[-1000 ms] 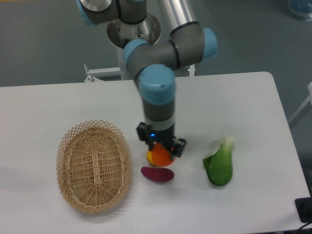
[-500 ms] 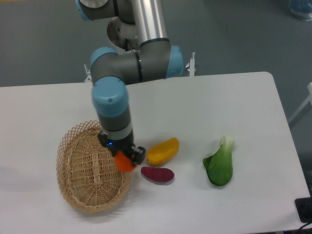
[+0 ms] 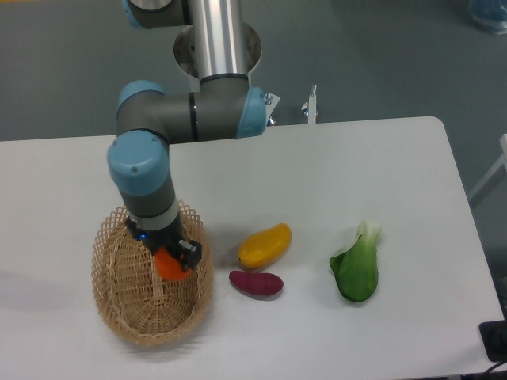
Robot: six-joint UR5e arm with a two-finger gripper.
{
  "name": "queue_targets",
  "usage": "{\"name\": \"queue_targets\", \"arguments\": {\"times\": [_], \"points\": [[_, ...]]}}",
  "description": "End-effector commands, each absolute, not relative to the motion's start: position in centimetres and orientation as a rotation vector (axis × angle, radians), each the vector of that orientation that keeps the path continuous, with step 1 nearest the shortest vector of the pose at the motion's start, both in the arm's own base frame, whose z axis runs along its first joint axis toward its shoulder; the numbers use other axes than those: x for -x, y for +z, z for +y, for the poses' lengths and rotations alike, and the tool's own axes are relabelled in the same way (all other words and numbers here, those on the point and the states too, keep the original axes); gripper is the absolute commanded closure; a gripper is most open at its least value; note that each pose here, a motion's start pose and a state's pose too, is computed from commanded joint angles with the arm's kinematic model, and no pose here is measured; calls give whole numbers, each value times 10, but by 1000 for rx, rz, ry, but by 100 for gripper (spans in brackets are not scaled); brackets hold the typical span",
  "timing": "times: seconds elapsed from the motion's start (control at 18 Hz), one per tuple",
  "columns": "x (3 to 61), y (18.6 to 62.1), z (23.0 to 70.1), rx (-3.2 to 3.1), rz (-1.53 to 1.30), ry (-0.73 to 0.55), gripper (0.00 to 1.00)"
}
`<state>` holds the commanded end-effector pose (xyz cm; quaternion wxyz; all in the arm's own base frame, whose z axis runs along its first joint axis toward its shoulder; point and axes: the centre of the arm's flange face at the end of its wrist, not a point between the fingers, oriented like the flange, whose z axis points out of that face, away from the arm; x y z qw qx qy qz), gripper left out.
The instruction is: Place the orange in the basket
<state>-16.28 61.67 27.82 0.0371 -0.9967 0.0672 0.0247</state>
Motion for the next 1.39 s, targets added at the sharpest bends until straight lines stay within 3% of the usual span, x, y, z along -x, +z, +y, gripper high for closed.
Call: {"name": "queue_targets", "arguments": {"times": [0.28,0.33,0.39,0.5,0.72,0.89,1.11,1.39], "points": [[163,255,623,3085,223,50,40],[160,253,627,3073,238,56,33],[156,250,631,3058,251,71,15],[152,249,635,3030,267,100,0],[139,259,640,3007,286,110,0],[152,291,648,2957,273,167,0],[234,333,621,2925,137,285,0],[343,336,561,2977,300,349,0]]}}
